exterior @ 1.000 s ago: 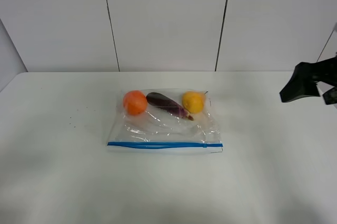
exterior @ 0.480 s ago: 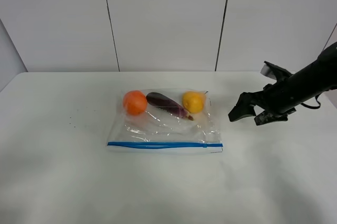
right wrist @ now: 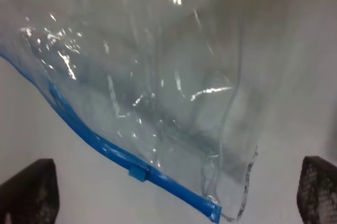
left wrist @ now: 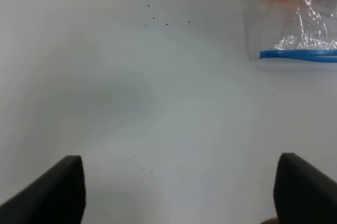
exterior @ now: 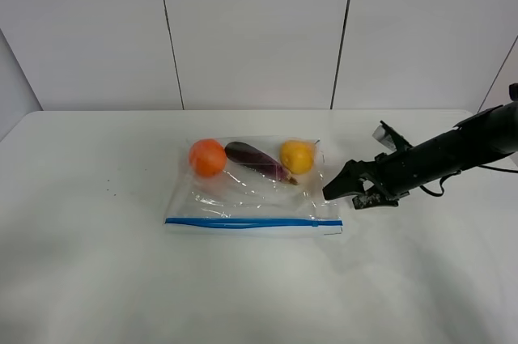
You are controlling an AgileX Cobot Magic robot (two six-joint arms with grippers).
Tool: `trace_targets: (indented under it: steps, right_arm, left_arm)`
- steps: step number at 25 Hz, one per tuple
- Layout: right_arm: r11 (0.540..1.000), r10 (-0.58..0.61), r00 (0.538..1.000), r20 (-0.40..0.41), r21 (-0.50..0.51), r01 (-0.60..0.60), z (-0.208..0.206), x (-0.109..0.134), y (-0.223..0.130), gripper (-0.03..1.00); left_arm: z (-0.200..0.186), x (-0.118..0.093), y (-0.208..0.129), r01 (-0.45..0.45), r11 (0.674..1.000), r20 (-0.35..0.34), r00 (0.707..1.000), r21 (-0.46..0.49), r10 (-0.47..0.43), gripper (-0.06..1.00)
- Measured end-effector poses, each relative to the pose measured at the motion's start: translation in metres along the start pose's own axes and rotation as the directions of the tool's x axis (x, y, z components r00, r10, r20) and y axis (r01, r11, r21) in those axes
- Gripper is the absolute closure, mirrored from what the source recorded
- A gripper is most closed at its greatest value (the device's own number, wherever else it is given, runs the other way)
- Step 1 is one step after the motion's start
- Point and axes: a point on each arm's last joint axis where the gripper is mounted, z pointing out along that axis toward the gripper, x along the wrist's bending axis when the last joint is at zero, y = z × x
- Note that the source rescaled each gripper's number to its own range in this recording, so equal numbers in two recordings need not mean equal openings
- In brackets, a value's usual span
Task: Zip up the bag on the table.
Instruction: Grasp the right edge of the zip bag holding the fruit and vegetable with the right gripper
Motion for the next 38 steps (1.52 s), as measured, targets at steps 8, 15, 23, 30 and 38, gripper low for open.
trace_targets:
  steps: [8, 15, 23, 30, 38]
  right_arm:
    - [1.0, 0.019, 0.986, -0.166, -0.016, -0.021, 0.023, -0.007, -0.005, -0.03]
    - [1.0, 0.007, 0.981, -0.193, -0.028, -0.013, 0.026, -0.008, -0.005, -0.03]
    - [0.998, 0.06, 0.965, -0.257, -0.009, -0.064, 0.038, -0.015, -0.011, 0.04]
    - [0.998, 0.058, 0.964, -0.258, -0.006, -0.062, 0.038, -0.015, -0.012, 0.28]
    - [0.999, 0.054, 0.963, -0.264, 0.016, -0.052, 0.039, -0.014, -0.014, 0.97]
  left_arm:
    - [0.0, 0.0, 0.0, 0.0, 1.0, 0.0, 1.0, 0.0, 0.0, -0.06]
    - [0.0, 0.0, 0.0, 0.0, 1.0, 0.0, 1.0, 0.0, 0.0, -0.06]
    - [0.0, 0.0, 0.0, 0.0, 1.0, 0.0, 1.0, 0.0, 0.0, -0.06]
    - [0.0, 0.0, 0.0, 0.0, 1.0, 0.0, 1.0, 0.0, 0.0, -0.06]
    - [0.0, 0.0, 0.0, 0.0, 1.0, 0.0, 1.0, 0.0, 0.0, -0.06]
